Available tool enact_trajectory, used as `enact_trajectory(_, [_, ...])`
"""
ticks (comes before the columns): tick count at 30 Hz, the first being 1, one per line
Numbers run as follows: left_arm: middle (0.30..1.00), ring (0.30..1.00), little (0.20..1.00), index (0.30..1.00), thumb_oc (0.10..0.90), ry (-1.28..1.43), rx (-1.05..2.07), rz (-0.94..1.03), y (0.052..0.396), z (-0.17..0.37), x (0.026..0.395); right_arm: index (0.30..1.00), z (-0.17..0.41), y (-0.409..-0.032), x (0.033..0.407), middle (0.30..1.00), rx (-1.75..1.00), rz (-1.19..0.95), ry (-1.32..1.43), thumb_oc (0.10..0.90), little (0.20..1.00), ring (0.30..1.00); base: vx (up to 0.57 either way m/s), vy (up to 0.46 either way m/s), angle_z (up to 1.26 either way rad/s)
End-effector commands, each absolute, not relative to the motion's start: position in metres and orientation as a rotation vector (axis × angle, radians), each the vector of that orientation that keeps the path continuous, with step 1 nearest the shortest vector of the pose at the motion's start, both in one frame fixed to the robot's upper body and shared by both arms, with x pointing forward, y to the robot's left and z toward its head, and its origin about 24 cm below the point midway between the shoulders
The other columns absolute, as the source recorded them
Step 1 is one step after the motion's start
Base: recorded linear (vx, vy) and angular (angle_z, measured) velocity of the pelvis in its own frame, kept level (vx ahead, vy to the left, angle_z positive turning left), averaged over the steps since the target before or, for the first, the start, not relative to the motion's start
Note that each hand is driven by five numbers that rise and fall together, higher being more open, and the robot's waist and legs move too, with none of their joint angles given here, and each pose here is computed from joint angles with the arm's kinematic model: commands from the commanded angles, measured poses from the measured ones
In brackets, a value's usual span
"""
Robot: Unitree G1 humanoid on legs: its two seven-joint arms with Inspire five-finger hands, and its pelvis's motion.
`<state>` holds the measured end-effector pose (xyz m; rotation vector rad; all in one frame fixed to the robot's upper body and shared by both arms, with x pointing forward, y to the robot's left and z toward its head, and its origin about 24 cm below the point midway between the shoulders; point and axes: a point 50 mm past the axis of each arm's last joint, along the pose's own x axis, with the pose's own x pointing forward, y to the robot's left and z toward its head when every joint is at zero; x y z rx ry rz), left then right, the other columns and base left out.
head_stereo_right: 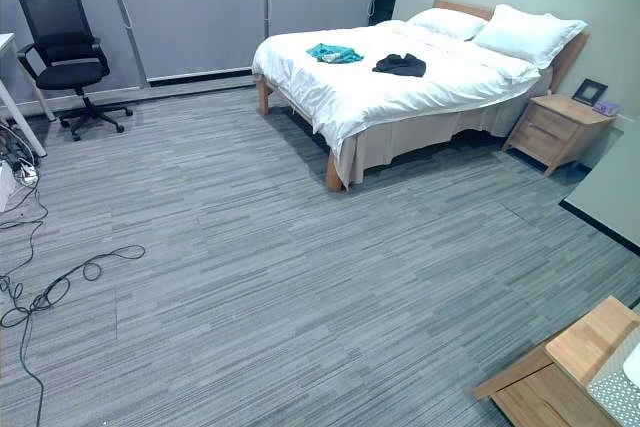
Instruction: Pick up bed clothes into laundry basket.
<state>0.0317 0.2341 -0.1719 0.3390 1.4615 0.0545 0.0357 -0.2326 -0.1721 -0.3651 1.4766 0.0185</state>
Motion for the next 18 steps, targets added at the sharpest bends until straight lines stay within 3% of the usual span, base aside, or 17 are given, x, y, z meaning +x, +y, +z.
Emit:
enact_trajectory(1, [0.9, 0.9, 0.9, 0.9, 0.8, 1.461, 0.299, -0.051, 0.207, -0.1765, 0.0384, 0.9, -0.173, -0.2225, 0.0454, 0.9, -0.326, 0.024, 1.47, 0.8, 0.9, 0.9, 0.0, 0.0, 0.0])
enact_trajectory(18, [0.9, 0.9, 0.9, 0.9, 0.8, 1.482, 0.285, -0.03, 0.2095, -0.1763, 0.0335, 0.9, -0.1737, -0.2194, 0.0452, 0.9, -0.318, 0.037, 1.465, 0.8, 0.9, 0.9, 0.0, 0.0, 0.0])
